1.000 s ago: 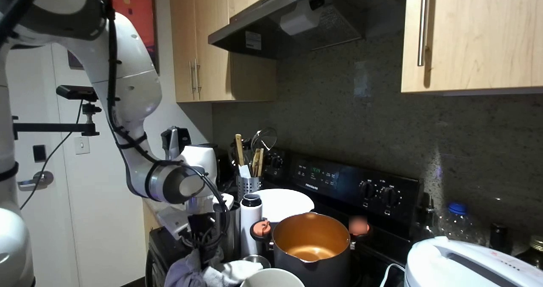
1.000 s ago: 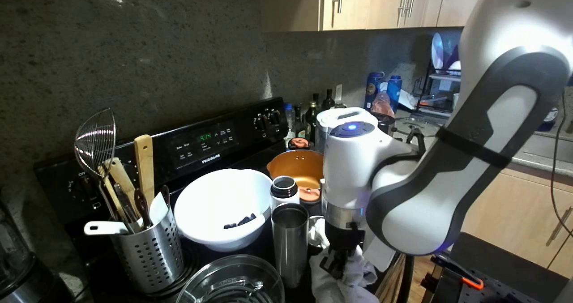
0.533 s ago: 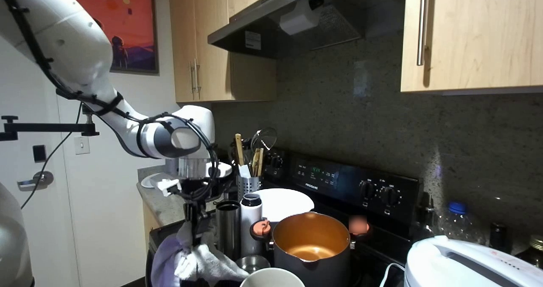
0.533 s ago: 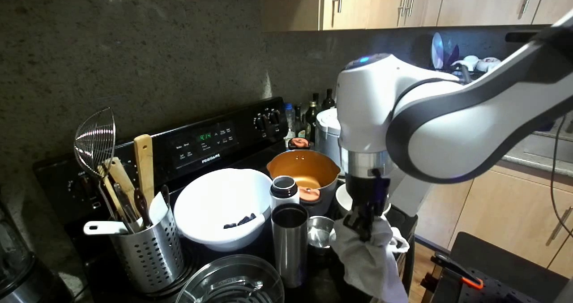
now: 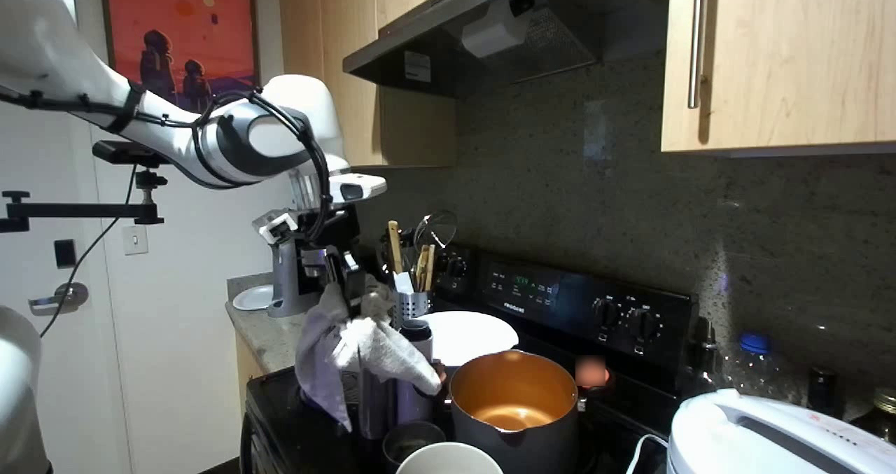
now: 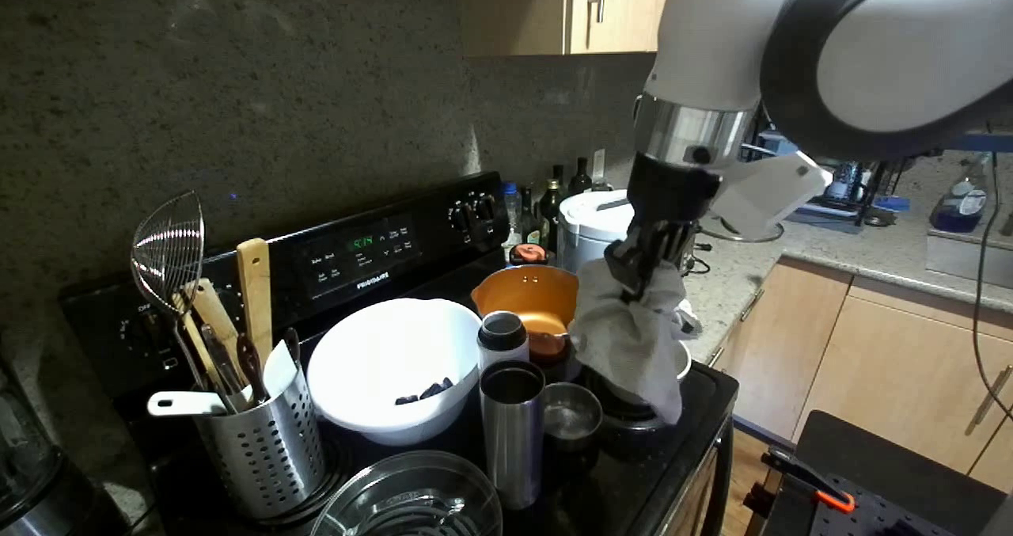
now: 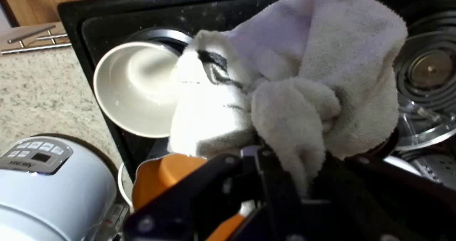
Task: Use the cloth to wipe the pot.
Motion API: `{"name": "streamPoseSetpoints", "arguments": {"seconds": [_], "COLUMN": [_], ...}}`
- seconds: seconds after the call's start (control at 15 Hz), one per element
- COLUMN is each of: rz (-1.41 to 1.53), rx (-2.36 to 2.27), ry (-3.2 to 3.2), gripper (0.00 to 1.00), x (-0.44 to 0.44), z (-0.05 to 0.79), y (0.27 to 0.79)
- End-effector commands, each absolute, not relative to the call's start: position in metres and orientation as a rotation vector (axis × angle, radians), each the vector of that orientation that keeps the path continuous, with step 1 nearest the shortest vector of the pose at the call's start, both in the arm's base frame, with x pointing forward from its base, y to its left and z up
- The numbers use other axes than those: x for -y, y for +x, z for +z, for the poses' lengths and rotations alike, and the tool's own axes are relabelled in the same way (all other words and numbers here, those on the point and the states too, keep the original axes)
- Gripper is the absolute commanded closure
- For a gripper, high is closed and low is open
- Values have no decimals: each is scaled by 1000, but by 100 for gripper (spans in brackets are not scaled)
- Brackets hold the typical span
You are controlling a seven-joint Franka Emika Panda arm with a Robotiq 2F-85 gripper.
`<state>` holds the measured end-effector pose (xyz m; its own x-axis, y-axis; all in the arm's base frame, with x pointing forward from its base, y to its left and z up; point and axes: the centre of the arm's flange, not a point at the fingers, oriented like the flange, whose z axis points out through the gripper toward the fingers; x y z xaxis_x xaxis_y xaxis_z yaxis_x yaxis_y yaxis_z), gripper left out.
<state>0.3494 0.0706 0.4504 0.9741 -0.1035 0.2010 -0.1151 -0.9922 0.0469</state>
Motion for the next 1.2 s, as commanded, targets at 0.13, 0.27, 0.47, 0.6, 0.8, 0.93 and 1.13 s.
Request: {"name": "streamPoseSetpoints", "arguments": {"seconds": [0.13,0.27,0.47,0.6,0.8,0.93,1.13], "rz": [621,755,950,1044,1106,1106,1086], "rx": [378,424,483,516,572,606,666], "ry": [2918,2837,2714,2646,2588,2566,2582], "gripper": [92,92,92,92,92,93,93], "x": [-43,-37,-31,-27,-19,-14,-14], "z": [516,530,537,533,511,489,450], "y": [380,395,418,435,457,468,478]}}
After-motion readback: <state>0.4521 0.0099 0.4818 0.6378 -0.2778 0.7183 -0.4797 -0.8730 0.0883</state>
